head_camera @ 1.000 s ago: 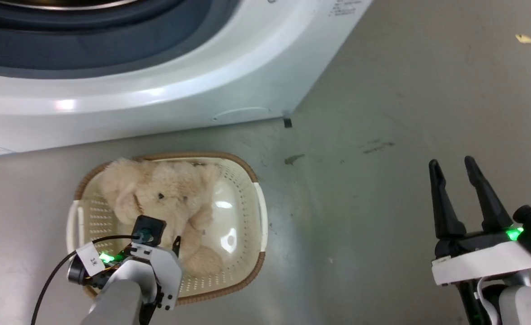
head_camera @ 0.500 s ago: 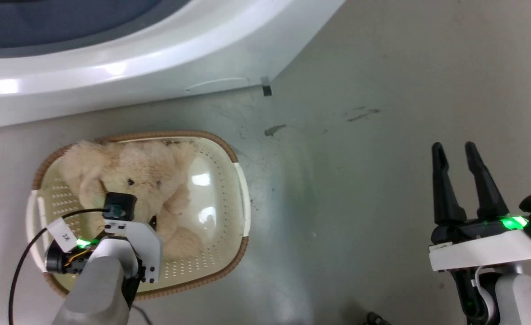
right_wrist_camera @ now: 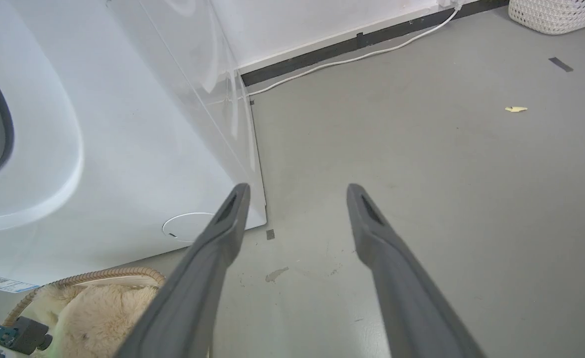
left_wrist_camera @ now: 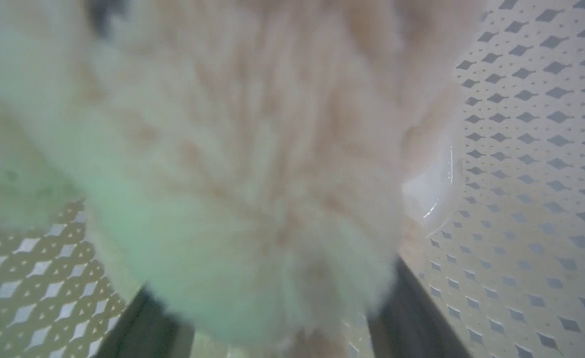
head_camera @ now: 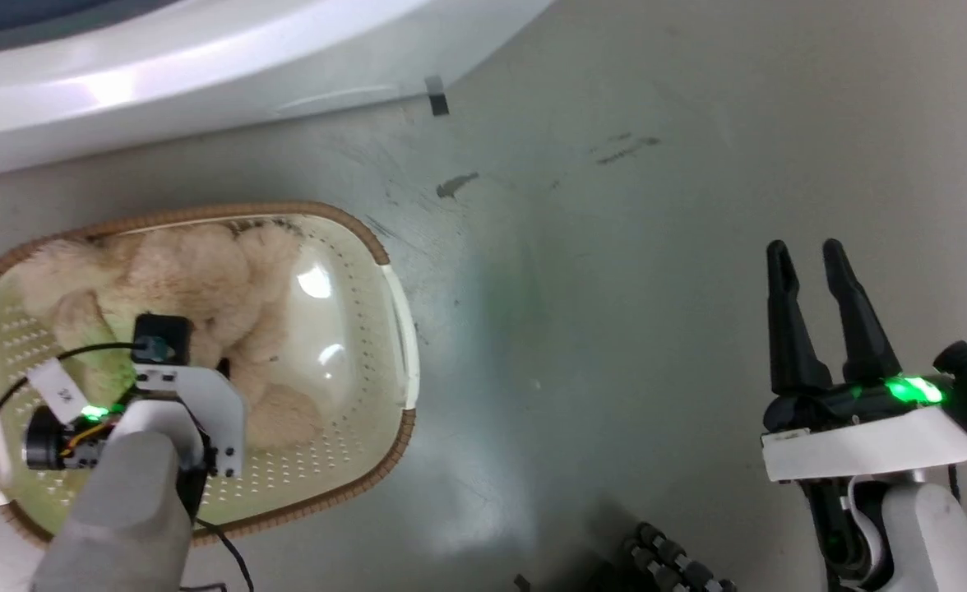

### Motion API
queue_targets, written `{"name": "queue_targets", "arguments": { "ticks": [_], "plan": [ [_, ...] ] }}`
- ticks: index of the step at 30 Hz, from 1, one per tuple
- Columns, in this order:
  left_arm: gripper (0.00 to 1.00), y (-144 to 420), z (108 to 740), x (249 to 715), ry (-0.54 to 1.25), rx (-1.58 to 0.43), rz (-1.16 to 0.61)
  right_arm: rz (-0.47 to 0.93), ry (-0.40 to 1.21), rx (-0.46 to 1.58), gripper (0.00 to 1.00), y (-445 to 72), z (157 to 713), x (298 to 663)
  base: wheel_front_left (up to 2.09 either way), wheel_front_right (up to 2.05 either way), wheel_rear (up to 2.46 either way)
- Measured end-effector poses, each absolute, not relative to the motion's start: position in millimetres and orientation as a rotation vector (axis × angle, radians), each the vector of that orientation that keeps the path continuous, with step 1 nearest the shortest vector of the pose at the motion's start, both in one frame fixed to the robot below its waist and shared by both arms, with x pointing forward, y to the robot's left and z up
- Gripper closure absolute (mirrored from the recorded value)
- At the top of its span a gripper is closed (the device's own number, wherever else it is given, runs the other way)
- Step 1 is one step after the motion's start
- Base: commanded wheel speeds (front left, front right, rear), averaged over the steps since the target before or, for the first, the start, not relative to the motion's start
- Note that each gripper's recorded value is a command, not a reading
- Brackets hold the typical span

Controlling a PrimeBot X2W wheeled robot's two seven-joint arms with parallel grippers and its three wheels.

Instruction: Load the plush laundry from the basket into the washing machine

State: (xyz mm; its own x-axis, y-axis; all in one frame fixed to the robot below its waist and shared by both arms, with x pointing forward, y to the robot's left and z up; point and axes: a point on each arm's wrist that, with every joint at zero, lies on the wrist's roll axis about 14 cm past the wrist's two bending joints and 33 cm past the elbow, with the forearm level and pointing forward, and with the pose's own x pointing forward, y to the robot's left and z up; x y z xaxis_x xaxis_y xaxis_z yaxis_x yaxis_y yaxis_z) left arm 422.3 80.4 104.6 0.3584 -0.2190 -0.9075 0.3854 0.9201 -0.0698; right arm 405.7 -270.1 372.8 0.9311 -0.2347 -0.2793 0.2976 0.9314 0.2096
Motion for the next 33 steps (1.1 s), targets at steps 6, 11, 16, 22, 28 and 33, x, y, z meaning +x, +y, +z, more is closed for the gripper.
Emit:
{"name": "queue_targets", "arguments": {
  "ticks": [6, 11, 16, 22, 28, 33],
  "plan": [
    [0.0, 79.4, 84.1, 423.6, 1.148, 0.163, -0.383, -0.289, 0.266, 0.259, 0.0, -273.0, 363.4, 407.6, 0.0, 0.0, 0.0],
    [1.0, 72.7, 73.3, 421.6, 1.129, 0.155, -0.422, -0.309, 0.262, 0.255, 0.0, -279.6, 361.5, 408.7, 0.0, 0.0, 0.0],
    [1.0, 69.4, 78.7, 423.6, 1.105, 0.139, -0.447, -0.32, 0.248, 0.257, 0.0, -283.8, 365.0, 408.6, 0.0, 0.0, 0.0],
    [1.0, 70.3, 110.2, 426.1, 1.039, 0.087, -0.426, -0.287, 0.189, 0.261, 0.0, -277.2, 386.5, 414.0, 0.0, 0.0, 0.0],
    [1.0, 61.2, 158.0, 425.5, 0.94, 0.052, -0.45, -0.268, 0.107, 0.247, 0.0, -275.7, 419.5, 410.7, 0.0, 0.0, 0.0],
    [1.0, 46.4, 213.3, 429.2, 0.804, -0.049, -0.442, -0.252, 0.046, 0.241, 0.0, -272.1, 445.4, 400.6, 0.0, 0.0, 0.0]
  ]
}}
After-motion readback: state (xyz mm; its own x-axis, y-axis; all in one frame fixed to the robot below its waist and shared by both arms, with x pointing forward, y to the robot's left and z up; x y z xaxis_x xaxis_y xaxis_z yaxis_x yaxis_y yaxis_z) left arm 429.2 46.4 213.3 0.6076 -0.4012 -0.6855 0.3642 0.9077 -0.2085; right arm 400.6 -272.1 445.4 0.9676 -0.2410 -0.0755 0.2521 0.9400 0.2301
